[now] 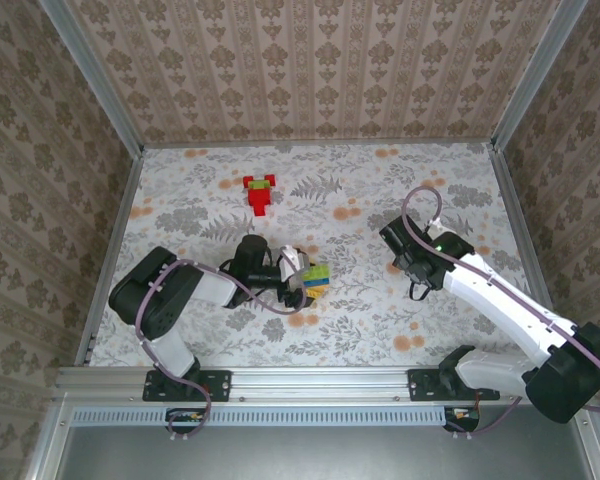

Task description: Assemble a carrot with lego

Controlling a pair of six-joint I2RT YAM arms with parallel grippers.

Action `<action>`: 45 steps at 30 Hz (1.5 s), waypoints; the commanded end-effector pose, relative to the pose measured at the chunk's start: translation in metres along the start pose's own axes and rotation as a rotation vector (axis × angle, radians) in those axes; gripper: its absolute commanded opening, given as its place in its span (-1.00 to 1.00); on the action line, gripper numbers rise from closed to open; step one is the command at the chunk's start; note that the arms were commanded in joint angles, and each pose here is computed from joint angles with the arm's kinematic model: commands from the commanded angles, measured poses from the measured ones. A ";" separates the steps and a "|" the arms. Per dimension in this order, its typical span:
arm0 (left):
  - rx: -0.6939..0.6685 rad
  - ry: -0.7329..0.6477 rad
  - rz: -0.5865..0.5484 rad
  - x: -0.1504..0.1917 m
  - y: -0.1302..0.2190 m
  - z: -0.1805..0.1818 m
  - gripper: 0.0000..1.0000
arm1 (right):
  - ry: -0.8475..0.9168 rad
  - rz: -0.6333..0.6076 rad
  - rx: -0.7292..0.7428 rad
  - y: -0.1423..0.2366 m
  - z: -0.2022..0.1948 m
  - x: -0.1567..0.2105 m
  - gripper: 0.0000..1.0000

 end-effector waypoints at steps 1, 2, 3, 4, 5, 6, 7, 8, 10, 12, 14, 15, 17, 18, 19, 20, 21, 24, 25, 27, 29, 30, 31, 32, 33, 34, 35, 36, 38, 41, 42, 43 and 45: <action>0.012 0.010 0.005 0.004 0.002 -0.002 1.00 | 0.017 0.023 0.033 -0.007 -0.010 0.007 0.32; 0.013 0.011 0.002 0.003 0.003 -0.003 1.00 | 0.009 0.026 0.066 -0.008 -0.019 0.008 0.32; 0.012 0.007 -0.004 0.002 0.003 -0.003 1.00 | -0.002 0.028 0.094 -0.009 -0.027 0.008 0.33; 0.012 0.006 -0.009 0.002 0.005 -0.004 1.00 | -0.017 0.029 0.111 -0.010 -0.035 0.008 0.34; 0.014 0.002 -0.019 0.000 0.006 -0.005 1.00 | -0.036 0.025 0.113 -0.011 -0.041 0.007 0.34; 0.015 -0.002 -0.025 -0.001 0.008 -0.006 1.00 | -0.056 0.017 0.107 -0.011 -0.045 0.007 0.34; 0.017 -0.002 -0.031 -0.002 0.009 -0.008 1.00 | -0.082 0.009 0.097 -0.011 -0.049 0.006 0.33; 0.015 -0.005 -0.037 -0.003 0.010 -0.008 1.00 | -0.101 0.005 0.092 -0.011 -0.053 0.006 0.34; 0.007 -0.009 -0.044 -0.004 0.012 -0.008 1.00 | -0.127 0.003 0.078 -0.013 -0.057 0.006 0.34; -0.006 -0.013 -0.055 -0.006 0.014 -0.008 1.00 | -0.134 0.015 0.062 -0.018 -0.055 0.007 0.33; -0.029 -0.018 -0.073 -0.009 0.018 -0.006 1.00 | -0.120 0.031 0.044 -0.027 -0.047 0.008 0.34; -0.043 -0.019 -0.080 -0.010 0.020 -0.006 1.00 | -0.111 0.039 0.034 -0.031 -0.042 0.009 0.34; -0.079 -0.033 -0.101 -0.016 0.025 -0.004 1.00 | -0.091 0.051 0.013 -0.041 -0.031 0.007 0.34; -0.094 -0.040 -0.112 -0.019 0.028 -0.004 1.00 | -0.085 0.054 0.004 -0.044 -0.026 0.007 0.35; -0.106 -0.045 -0.122 -0.022 0.031 -0.005 1.00 | -0.076 0.057 -0.008 -0.049 -0.020 0.005 0.35; -0.115 -0.050 -0.129 -0.025 0.034 -0.006 1.00 | -0.066 0.057 -0.020 -0.052 -0.015 0.003 0.35; -0.123 -0.054 -0.134 -0.028 0.037 -0.007 1.00 | -0.057 0.053 -0.029 -0.053 -0.011 0.000 0.35; -0.163 -0.064 -0.160 -0.038 0.046 -0.008 1.00 | -0.027 0.007 -0.068 -0.051 0.002 -0.018 0.36; -0.181 -0.067 -0.172 -0.043 0.049 -0.008 1.00 | -0.021 -0.020 -0.075 -0.049 0.005 -0.026 0.37; -0.235 -0.065 -0.190 -0.048 0.058 -0.006 1.00 | -0.018 -0.075 -0.101 -0.042 0.011 -0.043 0.37; -0.324 -0.059 -0.222 -0.059 0.071 -0.001 1.00 | -0.007 -0.127 -0.133 -0.035 0.019 -0.059 0.37; -0.366 -0.058 -0.240 -0.063 0.078 0.001 1.00 | -0.004 -0.140 -0.144 -0.033 0.023 -0.064 0.37; -0.424 -0.051 -0.266 -0.067 0.088 0.005 1.00 | 0.003 -0.147 -0.163 -0.031 0.029 -0.069 0.37; -0.488 -0.044 -0.301 -0.075 0.099 0.008 1.00 | 0.009 -0.145 -0.195 -0.030 0.036 -0.073 0.37; -0.539 -0.028 -0.328 -0.078 0.108 0.011 1.00 | 0.015 -0.142 -0.227 -0.029 0.044 -0.074 0.37; -0.588 -0.021 -0.365 -0.084 0.120 0.011 1.00 | 0.031 -0.120 -0.254 -0.030 0.052 -0.071 0.37; -0.629 -0.007 -0.394 -0.087 0.131 0.011 1.00 | 0.042 -0.119 -0.300 -0.030 0.064 -0.072 0.37; -0.663 0.003 -0.419 -0.090 0.140 0.011 1.00 | 0.064 -0.103 -0.329 -0.030 0.073 -0.068 0.37; -0.726 0.041 -0.444 -0.092 0.158 0.009 1.00 | 0.147 -0.060 -0.393 -0.029 0.093 -0.052 0.37; -0.838 0.114 -0.448 -0.091 0.184 0.011 1.00 | 0.325 -0.028 -0.451 -0.017 0.118 -0.020 0.37; -0.881 0.142 -0.451 -0.091 0.193 0.013 1.00 | 0.387 -0.023 -0.458 -0.013 0.124 -0.009 0.37; -0.934 0.176 -0.462 -0.091 0.206 0.014 1.00 | 0.455 -0.009 -0.458 -0.008 0.129 0.005 0.37; -1.026 0.231 -0.485 -0.090 0.229 0.014 1.00 | 0.565 0.021 -0.449 -0.003 0.134 0.031 0.37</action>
Point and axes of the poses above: each hand's point on the last joint's axis, 136 mm out from that joint toward the fingers, its own y axis back along the fingers, its own z axis along the line the jaws close on, x = y × z, the point moved 1 cm from there along y, back along the fingers, and after that the axes turned 12 degrees about y, right-handed, at the moved point
